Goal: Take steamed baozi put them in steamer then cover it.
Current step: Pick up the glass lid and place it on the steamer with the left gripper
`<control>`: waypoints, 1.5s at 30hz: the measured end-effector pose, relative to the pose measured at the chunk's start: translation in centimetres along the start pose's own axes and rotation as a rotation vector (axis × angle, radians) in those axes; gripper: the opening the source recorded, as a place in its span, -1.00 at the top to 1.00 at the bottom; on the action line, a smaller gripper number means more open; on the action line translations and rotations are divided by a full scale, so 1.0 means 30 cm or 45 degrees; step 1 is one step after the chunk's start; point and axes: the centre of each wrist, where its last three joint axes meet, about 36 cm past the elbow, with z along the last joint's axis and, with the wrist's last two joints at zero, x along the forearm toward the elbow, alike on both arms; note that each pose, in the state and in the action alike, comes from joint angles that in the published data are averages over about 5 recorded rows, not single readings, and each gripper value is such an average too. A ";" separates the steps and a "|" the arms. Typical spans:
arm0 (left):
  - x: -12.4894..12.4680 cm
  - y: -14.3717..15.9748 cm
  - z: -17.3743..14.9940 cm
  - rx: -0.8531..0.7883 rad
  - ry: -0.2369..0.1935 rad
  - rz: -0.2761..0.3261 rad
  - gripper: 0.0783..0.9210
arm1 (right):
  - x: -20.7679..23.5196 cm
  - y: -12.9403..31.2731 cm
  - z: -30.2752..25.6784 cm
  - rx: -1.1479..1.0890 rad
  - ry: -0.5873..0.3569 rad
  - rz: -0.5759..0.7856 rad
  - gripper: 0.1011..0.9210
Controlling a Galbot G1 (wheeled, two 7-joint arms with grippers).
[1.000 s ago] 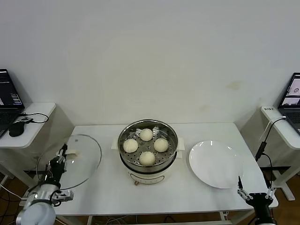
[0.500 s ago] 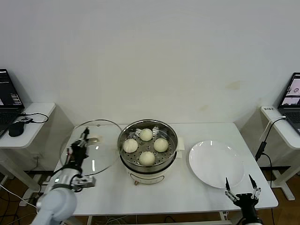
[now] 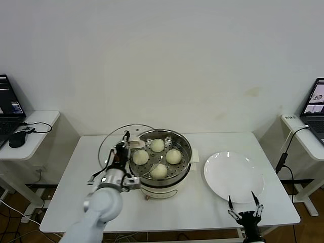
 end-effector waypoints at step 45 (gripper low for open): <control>-0.106 -0.100 -0.305 -0.044 -0.057 0.126 0.85 | 0.028 0.091 0.024 0.036 0.017 -0.089 -0.76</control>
